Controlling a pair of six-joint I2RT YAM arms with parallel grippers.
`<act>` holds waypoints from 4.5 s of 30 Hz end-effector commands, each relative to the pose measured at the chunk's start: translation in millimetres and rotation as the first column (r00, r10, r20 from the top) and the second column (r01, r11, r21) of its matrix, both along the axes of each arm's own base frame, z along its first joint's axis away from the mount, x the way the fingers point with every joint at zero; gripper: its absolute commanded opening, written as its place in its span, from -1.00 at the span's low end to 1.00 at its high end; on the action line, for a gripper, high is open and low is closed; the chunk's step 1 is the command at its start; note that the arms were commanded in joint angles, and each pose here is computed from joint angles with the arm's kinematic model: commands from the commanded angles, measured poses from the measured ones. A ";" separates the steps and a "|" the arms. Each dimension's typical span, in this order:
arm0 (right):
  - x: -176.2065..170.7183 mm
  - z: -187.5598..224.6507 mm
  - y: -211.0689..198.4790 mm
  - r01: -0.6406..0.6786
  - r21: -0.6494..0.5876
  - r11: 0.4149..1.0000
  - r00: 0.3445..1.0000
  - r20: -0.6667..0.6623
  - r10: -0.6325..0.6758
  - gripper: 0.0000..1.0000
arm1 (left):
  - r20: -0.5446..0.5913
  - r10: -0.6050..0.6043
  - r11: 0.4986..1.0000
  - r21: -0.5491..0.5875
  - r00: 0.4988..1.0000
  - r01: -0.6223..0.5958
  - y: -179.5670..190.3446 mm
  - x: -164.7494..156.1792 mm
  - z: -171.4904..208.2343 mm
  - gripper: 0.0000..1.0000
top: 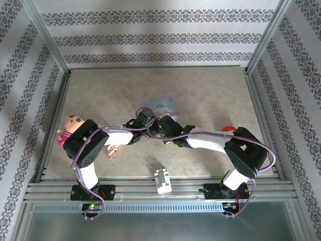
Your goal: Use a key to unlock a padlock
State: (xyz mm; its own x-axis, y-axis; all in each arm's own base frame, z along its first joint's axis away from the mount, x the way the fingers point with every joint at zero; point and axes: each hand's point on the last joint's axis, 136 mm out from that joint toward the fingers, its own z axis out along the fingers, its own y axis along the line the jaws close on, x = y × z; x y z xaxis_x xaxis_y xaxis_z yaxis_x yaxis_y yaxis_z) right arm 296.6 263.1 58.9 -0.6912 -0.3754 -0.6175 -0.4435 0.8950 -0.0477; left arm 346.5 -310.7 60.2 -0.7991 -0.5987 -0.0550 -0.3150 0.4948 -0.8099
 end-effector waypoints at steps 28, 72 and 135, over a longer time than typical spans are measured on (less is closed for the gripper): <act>20.3 22.4 -10.0 0.210 0.637 0.742 0.963 -0.264 -0.047 -1.00 | -0.052 -0.022 0.999 -0.036 0.998 0.020 -2.9 -8.6 -5.2 -1.00; 17.9 5.5 -15.5 0.274 0.679 0.682 0.949 -0.304 -0.079 0.01 | -0.111 -0.031 0.999 -0.043 0.993 0.027 4.0 -26.7 -31.3 -0.77; 33.0 -11.2 7.6 0.325 0.336 0.884 0.937 -0.242 -0.252 -0.04 | 0.208 0.048 0.826 0.542 0.977 -0.156 166.6 14.1 52.2 0.99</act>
State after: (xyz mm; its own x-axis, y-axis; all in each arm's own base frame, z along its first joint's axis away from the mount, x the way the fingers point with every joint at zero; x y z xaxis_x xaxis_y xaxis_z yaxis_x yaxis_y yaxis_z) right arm 327.2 266.9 48.5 -0.8491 0.0866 -0.5211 -0.1408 0.9137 0.3812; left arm 359.7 -161.4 113.0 -0.6638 -0.5902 -0.4594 -0.2827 0.7666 -0.5765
